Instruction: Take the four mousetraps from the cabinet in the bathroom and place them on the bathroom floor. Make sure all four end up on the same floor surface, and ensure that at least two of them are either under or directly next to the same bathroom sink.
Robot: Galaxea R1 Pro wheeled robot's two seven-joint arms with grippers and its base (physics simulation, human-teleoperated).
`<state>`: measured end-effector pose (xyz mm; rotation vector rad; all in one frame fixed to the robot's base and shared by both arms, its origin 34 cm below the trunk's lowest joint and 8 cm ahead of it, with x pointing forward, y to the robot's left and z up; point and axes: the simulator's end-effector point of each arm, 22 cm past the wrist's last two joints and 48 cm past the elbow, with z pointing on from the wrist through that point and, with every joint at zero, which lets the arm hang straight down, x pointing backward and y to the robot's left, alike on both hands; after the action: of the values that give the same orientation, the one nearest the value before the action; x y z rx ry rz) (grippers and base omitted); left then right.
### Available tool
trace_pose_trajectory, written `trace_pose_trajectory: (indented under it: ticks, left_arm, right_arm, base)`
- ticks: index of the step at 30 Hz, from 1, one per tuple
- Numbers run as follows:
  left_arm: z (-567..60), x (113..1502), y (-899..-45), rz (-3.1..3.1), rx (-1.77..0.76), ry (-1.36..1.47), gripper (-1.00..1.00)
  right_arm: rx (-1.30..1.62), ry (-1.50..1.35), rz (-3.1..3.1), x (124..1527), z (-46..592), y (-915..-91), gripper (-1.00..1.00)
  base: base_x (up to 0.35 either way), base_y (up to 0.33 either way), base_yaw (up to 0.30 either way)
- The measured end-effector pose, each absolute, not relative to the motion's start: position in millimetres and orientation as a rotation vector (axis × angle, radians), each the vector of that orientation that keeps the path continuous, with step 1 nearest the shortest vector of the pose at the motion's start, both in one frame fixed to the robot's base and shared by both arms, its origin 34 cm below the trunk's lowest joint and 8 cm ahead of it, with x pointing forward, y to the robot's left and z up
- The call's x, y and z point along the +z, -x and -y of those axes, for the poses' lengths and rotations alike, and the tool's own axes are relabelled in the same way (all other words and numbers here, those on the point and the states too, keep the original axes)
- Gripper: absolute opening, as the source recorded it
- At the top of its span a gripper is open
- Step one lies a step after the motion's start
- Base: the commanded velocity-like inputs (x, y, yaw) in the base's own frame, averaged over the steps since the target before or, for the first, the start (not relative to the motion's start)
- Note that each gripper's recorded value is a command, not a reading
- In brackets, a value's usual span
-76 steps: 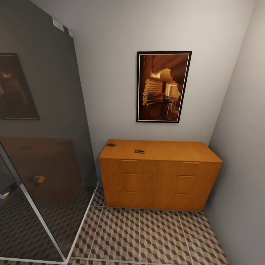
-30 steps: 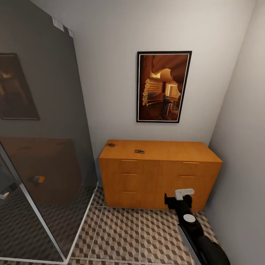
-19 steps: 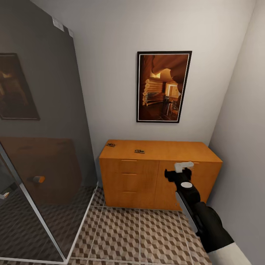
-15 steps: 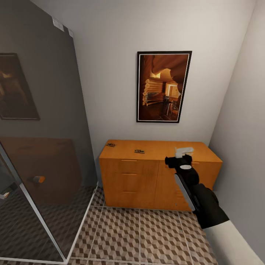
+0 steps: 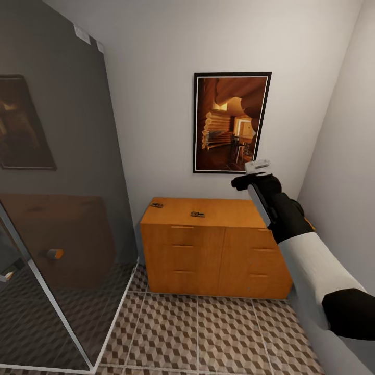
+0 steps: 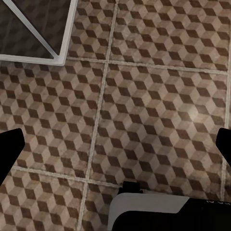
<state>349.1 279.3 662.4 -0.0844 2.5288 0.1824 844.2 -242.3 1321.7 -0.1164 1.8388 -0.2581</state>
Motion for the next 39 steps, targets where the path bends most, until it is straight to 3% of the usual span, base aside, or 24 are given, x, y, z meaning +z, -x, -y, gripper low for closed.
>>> trace_pose_trajectory:
  ticks: [16,24,39]
  left_arm:
    - [-280,662,-349,-2.53,0.183,0.084,1.0]
    - [-279,662,-349,-2.531,0.183,0.084,1.0]
    - [-278,662,-349,-2.531,0.18,0.08,1.0]
  right_arm:
    - [0.256,0.55,-1.805,1315,150,-826,1.0]
    - [0.348,0.68,-1.771,1305,149,-815,1.0]
    - [0.491,1.219,-1.695,1221,129,-763,1.0]
  base:
    - [0.0,0.0,0.0]
    - [0.0,0.0,0.0]
    - [0.0,0.0,0.0]
